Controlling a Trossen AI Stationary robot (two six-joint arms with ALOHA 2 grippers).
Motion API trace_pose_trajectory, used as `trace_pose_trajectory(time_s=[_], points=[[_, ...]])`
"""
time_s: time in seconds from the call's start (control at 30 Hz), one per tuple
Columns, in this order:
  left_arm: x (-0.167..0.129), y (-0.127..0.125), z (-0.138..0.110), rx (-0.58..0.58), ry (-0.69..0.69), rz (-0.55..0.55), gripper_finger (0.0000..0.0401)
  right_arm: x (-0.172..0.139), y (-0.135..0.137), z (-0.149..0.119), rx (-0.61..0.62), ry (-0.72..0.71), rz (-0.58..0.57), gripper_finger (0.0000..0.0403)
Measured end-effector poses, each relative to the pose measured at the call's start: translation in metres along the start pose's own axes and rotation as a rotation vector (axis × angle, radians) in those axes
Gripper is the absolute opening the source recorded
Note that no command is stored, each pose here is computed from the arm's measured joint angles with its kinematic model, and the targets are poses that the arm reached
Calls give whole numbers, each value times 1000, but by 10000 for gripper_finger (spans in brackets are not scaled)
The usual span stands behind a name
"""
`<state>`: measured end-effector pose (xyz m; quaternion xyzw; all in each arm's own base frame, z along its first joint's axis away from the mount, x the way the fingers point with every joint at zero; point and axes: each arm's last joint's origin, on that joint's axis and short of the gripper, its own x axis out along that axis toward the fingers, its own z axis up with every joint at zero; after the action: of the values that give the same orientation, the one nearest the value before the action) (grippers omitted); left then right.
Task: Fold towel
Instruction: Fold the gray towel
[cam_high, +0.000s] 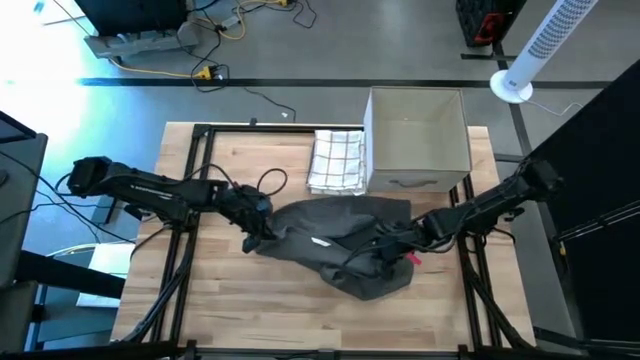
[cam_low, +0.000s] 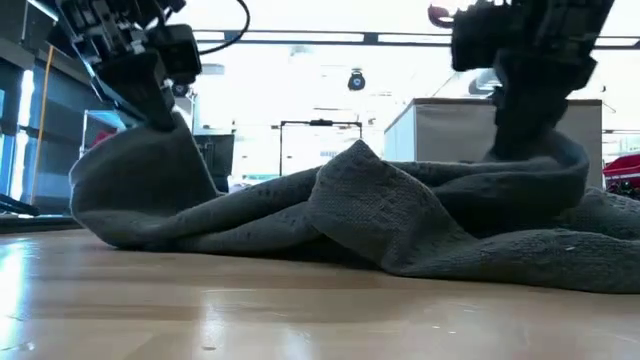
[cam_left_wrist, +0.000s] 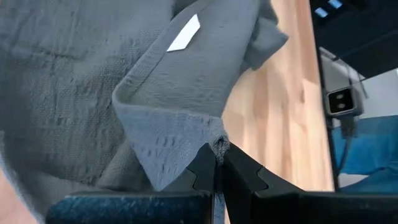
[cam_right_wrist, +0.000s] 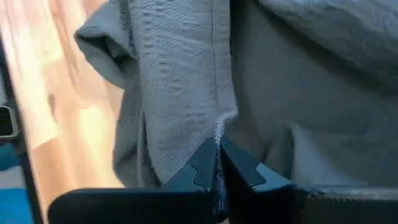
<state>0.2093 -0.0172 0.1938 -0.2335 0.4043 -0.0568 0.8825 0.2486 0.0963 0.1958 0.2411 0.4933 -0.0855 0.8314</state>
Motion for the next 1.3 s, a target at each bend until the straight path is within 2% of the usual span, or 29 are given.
trace_pose_trajectory(time_s=[0.13, 0.23, 0.33, 0.6, 0.7, 0.8, 0.87, 0.97, 1.2, 1.3], points=[[4, 3, 0, -15, 10, 11, 4, -6, -11, -3, 101, 62, -84, 0], [5, 3, 1, -14, 2, 8, 4, -11, -19, 2, 297, 124, -79, 13], [5, 2, 4, -6, -22, -2, 4, -14, -26, 6, 399, 210, -37, 45], [4, 2, 7, 6, -55, -10, 4, -14, -27, 8, 440, 317, 44, 154], [4, 2, 7, 6, -55, -10, 4, -14, -27, 7, 444, 322, 47, 180], [4, 2, 7, 6, -55, -10, 4, -13, -28, 8, 437, 308, 28, 188], [4, 2, 7, 7, -56, -10, 4, -13, -29, 8, 435, 290, 5, 182], [4, 2, 8, 8, -57, -11, 4, -13, -31, 7, 439, 272, -30, 150], [4, 2, 8, 15, -57, -10, 4, -13, -30, 7, 410, 288, -3, 18], [4, 2, 8, 22, -57, -10, 4, -13, -29, 7, 405, 296, 8, 8]])
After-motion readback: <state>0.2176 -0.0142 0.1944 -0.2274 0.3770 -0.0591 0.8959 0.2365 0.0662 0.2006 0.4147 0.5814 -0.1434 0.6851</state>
